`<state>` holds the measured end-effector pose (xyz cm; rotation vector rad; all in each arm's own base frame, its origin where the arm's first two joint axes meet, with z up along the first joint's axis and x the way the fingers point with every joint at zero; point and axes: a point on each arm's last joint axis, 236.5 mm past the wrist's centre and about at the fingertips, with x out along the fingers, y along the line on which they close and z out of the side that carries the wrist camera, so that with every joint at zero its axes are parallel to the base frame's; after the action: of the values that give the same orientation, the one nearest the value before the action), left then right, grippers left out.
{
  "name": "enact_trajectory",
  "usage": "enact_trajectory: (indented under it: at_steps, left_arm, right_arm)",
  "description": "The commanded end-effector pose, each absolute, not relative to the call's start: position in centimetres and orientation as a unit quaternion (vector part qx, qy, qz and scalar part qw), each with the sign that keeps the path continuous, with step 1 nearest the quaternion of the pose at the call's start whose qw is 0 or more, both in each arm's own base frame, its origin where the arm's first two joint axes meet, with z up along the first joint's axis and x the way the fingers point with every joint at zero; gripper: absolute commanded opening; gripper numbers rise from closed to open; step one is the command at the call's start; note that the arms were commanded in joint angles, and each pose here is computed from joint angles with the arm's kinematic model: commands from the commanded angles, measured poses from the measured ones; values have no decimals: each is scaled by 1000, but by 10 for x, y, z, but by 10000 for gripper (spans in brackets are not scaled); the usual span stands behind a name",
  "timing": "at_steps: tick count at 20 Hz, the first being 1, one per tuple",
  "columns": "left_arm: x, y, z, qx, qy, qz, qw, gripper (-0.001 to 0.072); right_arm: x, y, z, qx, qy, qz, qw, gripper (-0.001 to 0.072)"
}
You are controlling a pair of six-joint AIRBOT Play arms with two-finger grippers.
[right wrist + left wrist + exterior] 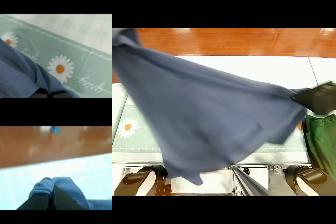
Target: Fold the shirts.
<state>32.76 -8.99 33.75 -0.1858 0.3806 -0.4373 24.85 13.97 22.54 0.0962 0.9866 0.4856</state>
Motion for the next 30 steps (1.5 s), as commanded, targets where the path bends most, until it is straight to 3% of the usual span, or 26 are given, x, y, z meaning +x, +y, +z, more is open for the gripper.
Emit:
enact_trajectory:
  at_steps: [1, 6, 11, 12, 13, 14, 17, 19, 21, 24, 30]
  left_arm:
    - [402, -99, 261, -136, 257, -213, 933, 27]
    - [474, -121, 177, -164, 307, -200, 916, 27]
    - [488, -144, 113, -193, 376, -202, 883, 39]
    - [484, -145, 104, -192, 393, -206, 876, 193]
    - [477, -143, 96, -185, 412, -209, 867, 605]
    - [468, -136, 87, -170, 436, -208, 859, 703]
    - [405, -78, 40, -115, 577, -181, 788, 701]
    - [355, -46, 13, -151, 648, -166, 727, 701]
    - [310, -29, -13, -232, 680, -140, 682, 701]
    - [261, -41, -50, -341, 672, -104, 649, 701]
    - [210, -73, -89, -393, 685, -86, 608, 701]
  right_arm:
    - [328, 120, 162, 46, 489, 156, 857, 17]
    - [423, 126, 111, 205, 490, 165, 831, 17]
    - [496, 131, 96, 341, 449, 166, 809, 27]
    - [499, 129, 90, 359, 452, 164, 800, 258]
    - [499, 126, 85, 370, 461, 164, 790, 560]
    - [494, 117, 82, 369, 472, 165, 784, 633]
    - [445, 67, 71, 336, 545, 170, 749, 631]
    - [386, 14, 47, 263, 630, 123, 720, 631]
    - [342, -35, 23, 236, 656, 37, 716, 631]
    - [311, -36, -7, 309, 603, -3, 736, 629]
    - [263, 29, -44, 370, 588, 73, 715, 628]
